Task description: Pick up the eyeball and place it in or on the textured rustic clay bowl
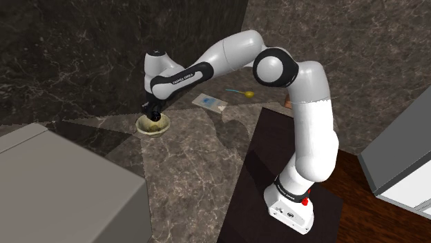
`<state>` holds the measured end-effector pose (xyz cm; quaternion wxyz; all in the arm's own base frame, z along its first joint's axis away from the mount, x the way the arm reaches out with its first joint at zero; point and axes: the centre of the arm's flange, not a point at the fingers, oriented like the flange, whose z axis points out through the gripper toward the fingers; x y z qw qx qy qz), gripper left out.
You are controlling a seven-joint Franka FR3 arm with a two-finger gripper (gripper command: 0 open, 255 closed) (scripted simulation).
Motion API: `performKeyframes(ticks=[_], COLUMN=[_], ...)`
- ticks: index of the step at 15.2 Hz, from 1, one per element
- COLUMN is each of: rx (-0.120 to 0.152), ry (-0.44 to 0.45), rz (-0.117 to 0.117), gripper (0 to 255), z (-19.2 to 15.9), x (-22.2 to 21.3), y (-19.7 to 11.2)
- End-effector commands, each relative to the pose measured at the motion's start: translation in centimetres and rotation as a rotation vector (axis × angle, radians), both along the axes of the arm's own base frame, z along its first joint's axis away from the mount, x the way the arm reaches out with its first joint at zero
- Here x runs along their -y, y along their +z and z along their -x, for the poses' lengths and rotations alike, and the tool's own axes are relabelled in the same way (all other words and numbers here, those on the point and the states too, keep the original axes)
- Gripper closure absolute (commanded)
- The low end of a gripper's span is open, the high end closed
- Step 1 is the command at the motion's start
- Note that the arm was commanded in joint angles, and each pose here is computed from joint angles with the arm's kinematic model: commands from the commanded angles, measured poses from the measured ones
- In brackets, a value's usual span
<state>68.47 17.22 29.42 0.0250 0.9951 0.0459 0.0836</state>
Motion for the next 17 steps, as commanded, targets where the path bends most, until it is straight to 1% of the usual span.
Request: performKeyframes(ticks=[1, 6, 7, 12, 16, 17], rx=[0.001, 0.001, 0.001, 0.001, 0.001, 0.001], ry=[0.000, 0.000, 0.000, 0.000, 0.000, 0.000], rz=[0.000, 0.000, 0.000, 0.000, 0.000, 0.000], gripper=[255, 255, 0, 0, 0, 0], z=[0.0, 0.0, 0.0, 0.0, 0.9, 0.9], x=[0.0, 0.0, 0.0, 0.0, -0.2, -0.2], y=[-0.2, -0.2, -0.2, -0.2, 4.7, 4.7])
